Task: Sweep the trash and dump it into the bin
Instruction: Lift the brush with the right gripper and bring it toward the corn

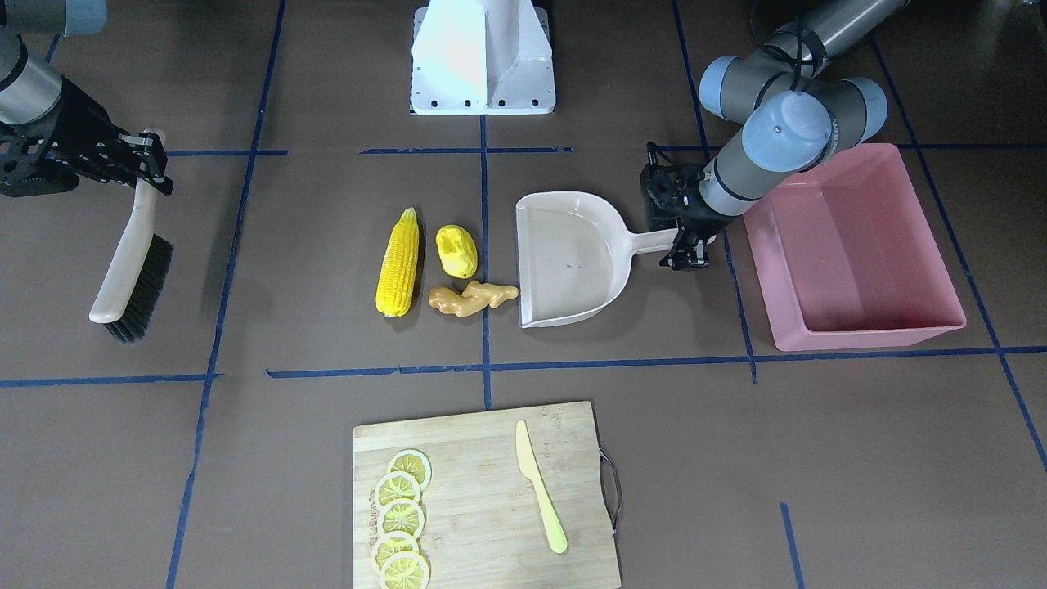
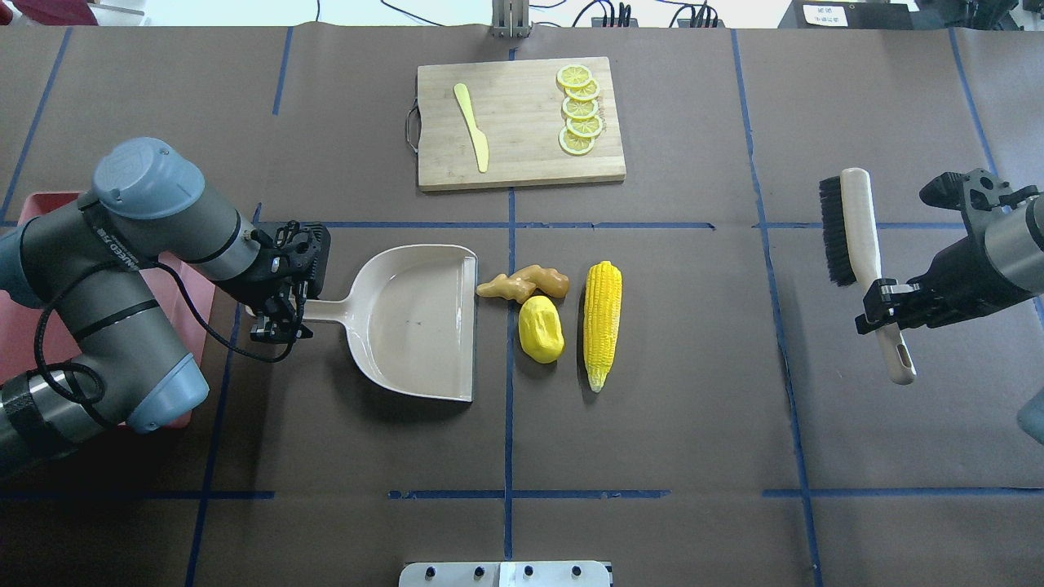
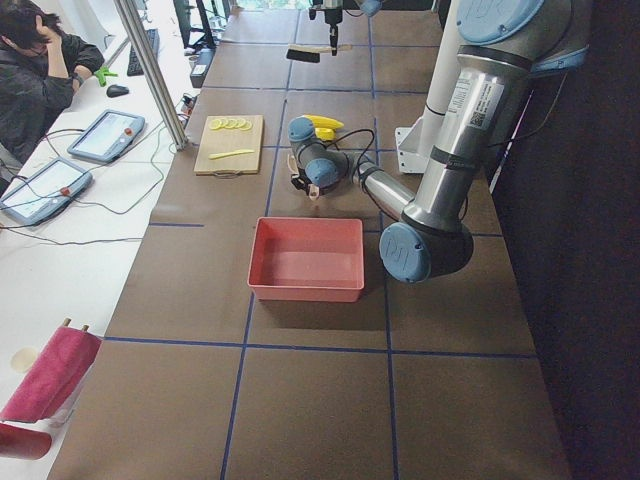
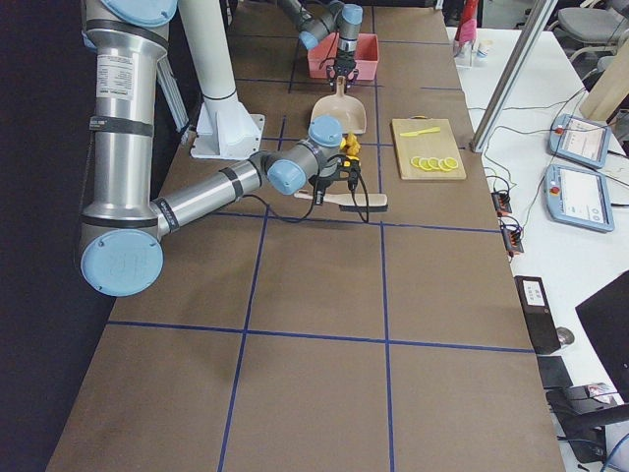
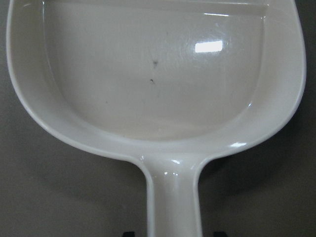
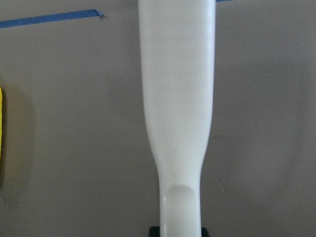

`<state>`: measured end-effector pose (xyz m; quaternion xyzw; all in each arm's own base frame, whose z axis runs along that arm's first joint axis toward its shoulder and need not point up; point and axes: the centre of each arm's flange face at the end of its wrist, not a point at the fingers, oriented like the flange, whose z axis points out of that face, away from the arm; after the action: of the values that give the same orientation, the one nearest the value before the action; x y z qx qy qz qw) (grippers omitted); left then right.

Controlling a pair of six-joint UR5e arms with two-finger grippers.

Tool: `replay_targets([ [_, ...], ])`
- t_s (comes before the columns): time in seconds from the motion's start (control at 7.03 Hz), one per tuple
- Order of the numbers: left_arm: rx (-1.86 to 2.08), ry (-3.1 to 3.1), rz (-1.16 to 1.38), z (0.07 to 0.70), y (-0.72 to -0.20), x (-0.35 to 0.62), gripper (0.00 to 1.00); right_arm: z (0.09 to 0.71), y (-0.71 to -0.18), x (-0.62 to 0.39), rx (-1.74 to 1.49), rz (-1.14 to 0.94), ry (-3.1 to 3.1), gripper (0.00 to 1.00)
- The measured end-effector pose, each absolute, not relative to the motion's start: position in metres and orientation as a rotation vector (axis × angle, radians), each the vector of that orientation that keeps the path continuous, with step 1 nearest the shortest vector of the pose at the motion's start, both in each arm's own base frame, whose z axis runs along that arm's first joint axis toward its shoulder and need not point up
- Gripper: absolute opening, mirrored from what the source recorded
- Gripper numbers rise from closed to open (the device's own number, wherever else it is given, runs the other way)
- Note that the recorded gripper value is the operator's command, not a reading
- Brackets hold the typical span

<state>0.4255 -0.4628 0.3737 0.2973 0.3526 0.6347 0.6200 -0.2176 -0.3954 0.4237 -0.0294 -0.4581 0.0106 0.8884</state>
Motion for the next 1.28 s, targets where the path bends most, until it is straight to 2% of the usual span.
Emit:
replay_targets([
  [0.14,0.684,0.805,1.458,0.374,-0.464,0.425,0.08,0.424,-0.395,-0.218,-0.062,0.022,-0.952,0.01],
  [0.28,0.684,0.802,1.455,0.374,-0.465,0.425,0.00,0.424,-0.395,-0.217,-0.062,0.023,-0.952,0.00],
  [0.71,0.693,0.806,1.456,0.370,-0.466,0.425,0.00,0.418,-0.396,-0.224,-0.084,0.021,-0.938,0.00],
  [1.28,0.695,0.808,1.455,0.368,-0.465,0.426,0.00,0.349,-0.395,-0.305,-0.140,-0.042,-0.805,0.00],
])
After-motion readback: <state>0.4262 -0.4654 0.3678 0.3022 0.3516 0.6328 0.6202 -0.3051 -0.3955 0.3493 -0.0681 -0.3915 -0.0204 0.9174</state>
